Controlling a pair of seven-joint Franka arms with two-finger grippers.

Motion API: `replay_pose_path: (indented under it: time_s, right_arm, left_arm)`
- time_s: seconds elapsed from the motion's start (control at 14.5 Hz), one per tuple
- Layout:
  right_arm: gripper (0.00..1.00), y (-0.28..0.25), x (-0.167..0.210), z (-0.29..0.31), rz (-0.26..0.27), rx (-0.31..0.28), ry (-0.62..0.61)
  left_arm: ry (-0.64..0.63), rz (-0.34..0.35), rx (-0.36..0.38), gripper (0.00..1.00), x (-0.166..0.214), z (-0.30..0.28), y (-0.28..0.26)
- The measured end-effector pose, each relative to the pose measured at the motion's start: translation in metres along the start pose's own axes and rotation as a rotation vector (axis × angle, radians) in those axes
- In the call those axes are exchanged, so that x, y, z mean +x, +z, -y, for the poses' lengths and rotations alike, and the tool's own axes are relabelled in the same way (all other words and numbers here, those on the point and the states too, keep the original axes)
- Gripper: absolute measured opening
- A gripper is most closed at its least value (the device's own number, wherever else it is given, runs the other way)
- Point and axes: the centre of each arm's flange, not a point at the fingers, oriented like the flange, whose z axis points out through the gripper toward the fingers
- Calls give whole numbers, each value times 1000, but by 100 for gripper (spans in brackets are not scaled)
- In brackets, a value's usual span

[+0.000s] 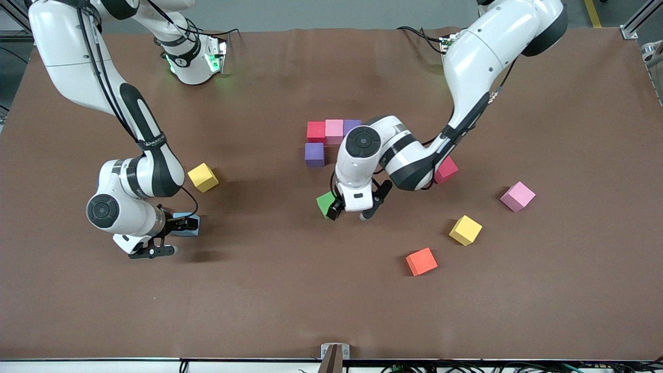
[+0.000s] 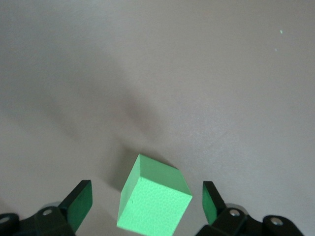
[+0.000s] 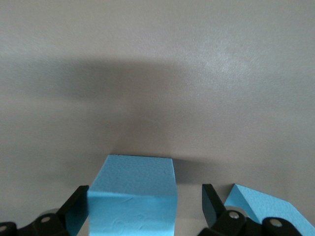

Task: Arrange 11 blocks into digit 3

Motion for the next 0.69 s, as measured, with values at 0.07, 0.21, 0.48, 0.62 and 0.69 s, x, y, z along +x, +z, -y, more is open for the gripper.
replay_pose_path:
  time_s: [0.07, 0.21, 0.48, 0.62, 0.69]
  right_arm:
    - [99, 5, -2, 0, -1, 0, -2]
    - [86, 12, -6, 1, 7, 2, -6]
    - [58, 14, -9, 8, 26, 7, -16]
    - [58, 6, -6, 17, 44, 15, -29]
    - [57, -1, -3, 23, 49, 18, -37]
  left_arm:
    - [46, -9, 0, 99, -5, -2, 6]
    - [142, -5, -6, 99, -10, -8, 14]
    - [227, 17, -19, 99, -9, -10, 35]
    - [239, 26, -28, 99, -14, -10, 42]
    - [249, 29, -32, 99, -17, -10, 43]
